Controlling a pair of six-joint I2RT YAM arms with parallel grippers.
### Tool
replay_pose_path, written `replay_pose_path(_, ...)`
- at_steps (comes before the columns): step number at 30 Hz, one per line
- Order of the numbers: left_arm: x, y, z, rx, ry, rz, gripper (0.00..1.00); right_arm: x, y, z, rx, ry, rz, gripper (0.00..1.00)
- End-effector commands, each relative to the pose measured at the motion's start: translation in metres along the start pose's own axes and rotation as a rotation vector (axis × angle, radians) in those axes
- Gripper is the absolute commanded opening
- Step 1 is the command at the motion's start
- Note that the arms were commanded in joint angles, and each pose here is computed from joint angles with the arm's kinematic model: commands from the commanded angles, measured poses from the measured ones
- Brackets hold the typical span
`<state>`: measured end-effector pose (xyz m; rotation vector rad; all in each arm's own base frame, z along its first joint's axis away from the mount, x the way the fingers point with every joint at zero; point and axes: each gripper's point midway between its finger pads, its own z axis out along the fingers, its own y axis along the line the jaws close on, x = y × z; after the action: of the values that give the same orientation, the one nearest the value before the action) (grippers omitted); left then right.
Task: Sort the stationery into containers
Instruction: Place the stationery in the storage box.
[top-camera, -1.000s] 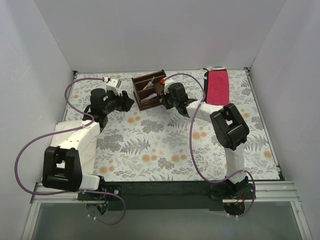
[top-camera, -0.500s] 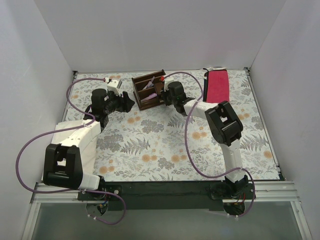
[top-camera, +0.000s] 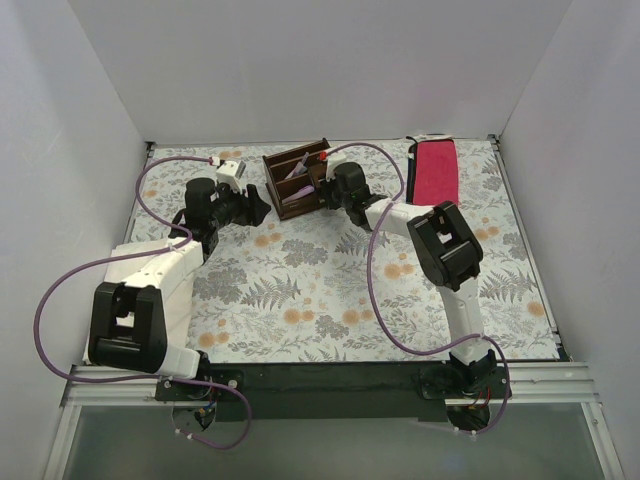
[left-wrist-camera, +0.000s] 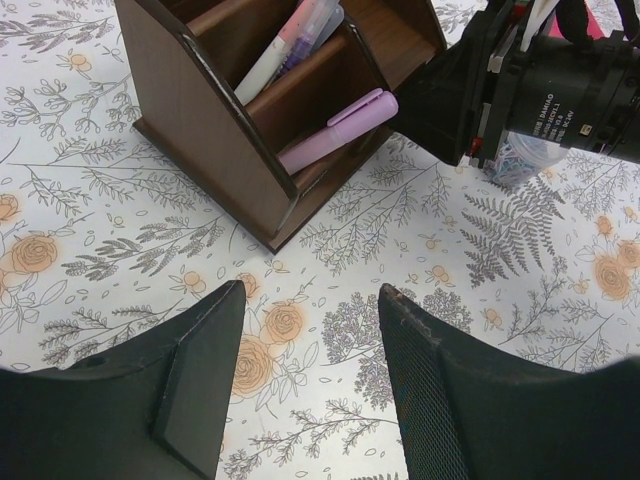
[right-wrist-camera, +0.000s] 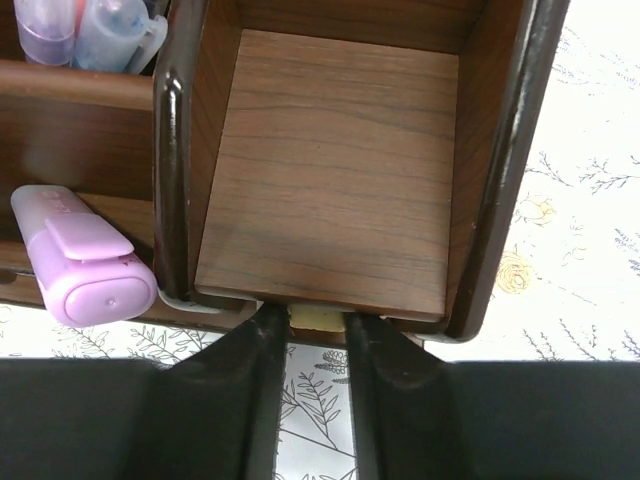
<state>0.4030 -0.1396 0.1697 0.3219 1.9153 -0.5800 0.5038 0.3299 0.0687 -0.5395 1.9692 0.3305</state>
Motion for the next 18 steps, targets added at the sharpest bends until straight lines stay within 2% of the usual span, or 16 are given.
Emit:
replay_pose_path(1, -0.025, -0.007, -0.001, 0.029, -0.056, 0.014, 0.54, -0.035, 0.000, -0.014, 0.006, -0.089, 0.002, 0.39)
replay_pose_path(7, -0.026, -0.008, -0.003, 0.030, -0.063, 0.016, 0.54, -0.031, 0.000, -0.037, 0.005, -0.077, 0.006, 0.45)
replay_pose_path(17, -0.021, -0.010, -0.008, 0.032, -0.067, 0.010, 0.54, -0.028, 0.005, -0.043, -0.002, -0.071, 0.004, 0.44)
replay_pose_path(18, -0.021, -0.010, -0.008, 0.032, -0.067, 0.012, 0.54, -0.028, 0.005, -0.043, -0.001, -0.073, 0.001, 0.41)
